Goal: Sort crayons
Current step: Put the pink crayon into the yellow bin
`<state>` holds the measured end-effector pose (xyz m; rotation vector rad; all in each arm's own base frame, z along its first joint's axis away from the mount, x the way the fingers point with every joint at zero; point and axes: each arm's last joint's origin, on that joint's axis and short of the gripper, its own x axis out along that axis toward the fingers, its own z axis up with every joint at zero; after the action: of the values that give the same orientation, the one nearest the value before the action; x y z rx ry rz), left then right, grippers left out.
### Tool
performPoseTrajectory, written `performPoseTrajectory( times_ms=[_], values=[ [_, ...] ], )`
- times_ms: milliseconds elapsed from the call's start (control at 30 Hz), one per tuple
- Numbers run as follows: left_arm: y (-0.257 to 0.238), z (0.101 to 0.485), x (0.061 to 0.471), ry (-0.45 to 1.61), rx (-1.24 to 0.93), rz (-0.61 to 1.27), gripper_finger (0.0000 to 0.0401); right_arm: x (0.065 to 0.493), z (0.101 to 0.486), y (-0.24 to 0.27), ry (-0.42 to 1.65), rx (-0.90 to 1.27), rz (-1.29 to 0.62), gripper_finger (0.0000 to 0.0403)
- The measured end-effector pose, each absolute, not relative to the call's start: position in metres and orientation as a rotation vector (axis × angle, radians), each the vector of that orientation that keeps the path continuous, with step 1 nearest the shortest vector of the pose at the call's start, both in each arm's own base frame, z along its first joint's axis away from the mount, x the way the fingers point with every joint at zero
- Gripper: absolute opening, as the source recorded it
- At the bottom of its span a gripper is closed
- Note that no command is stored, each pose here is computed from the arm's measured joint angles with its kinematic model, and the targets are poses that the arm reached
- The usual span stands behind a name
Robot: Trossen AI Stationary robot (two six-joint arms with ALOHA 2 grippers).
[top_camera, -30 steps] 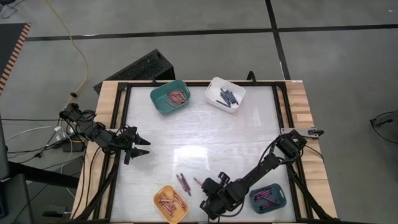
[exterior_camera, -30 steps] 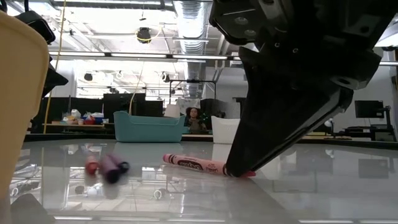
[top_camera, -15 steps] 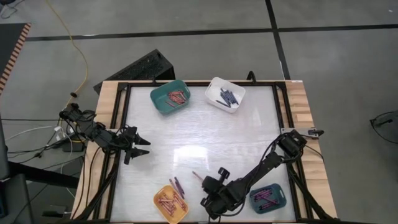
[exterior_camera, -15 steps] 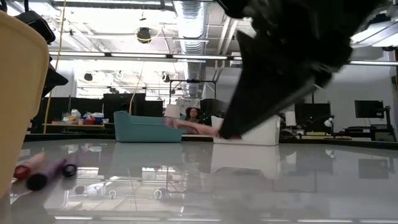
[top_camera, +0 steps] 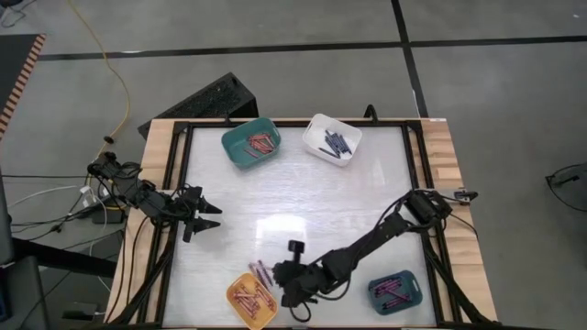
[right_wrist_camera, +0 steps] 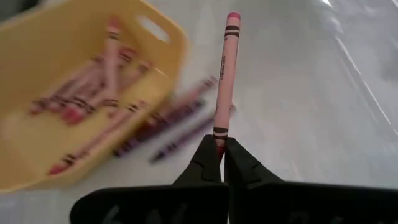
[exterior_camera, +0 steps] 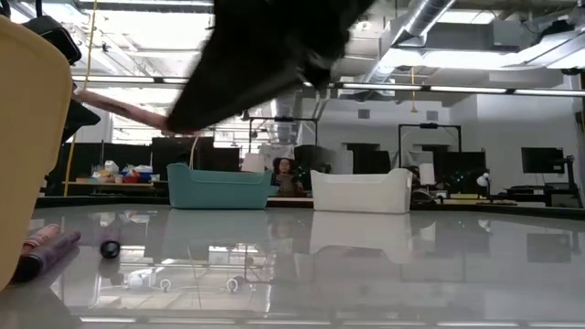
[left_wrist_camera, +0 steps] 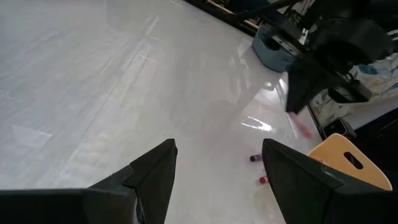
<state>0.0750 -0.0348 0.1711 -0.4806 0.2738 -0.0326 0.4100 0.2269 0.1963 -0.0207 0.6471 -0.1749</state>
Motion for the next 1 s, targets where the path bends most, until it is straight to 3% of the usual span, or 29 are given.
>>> performPoseTrajectory(
  times_ms=[333,700,1000],
  values=[
    [-0.035,0.171,0.075,0.274,-0.481,-0.033,0.0228,0.420,0.208,0.235,0.555,-0.120,0.110,0.0001],
    [-0.035,0.171,0.075,0.274,-0.481,-0.033,0.0228,0.431,0.210,0.233,0.523,-0.053,0.409,0.0001],
    [-0.035,0.171,0.075,0.275,-0.480,-0.033,0.0228,0.442,0.191,0.229,0.526,0.019,0.470,0.0002]
  ],
)
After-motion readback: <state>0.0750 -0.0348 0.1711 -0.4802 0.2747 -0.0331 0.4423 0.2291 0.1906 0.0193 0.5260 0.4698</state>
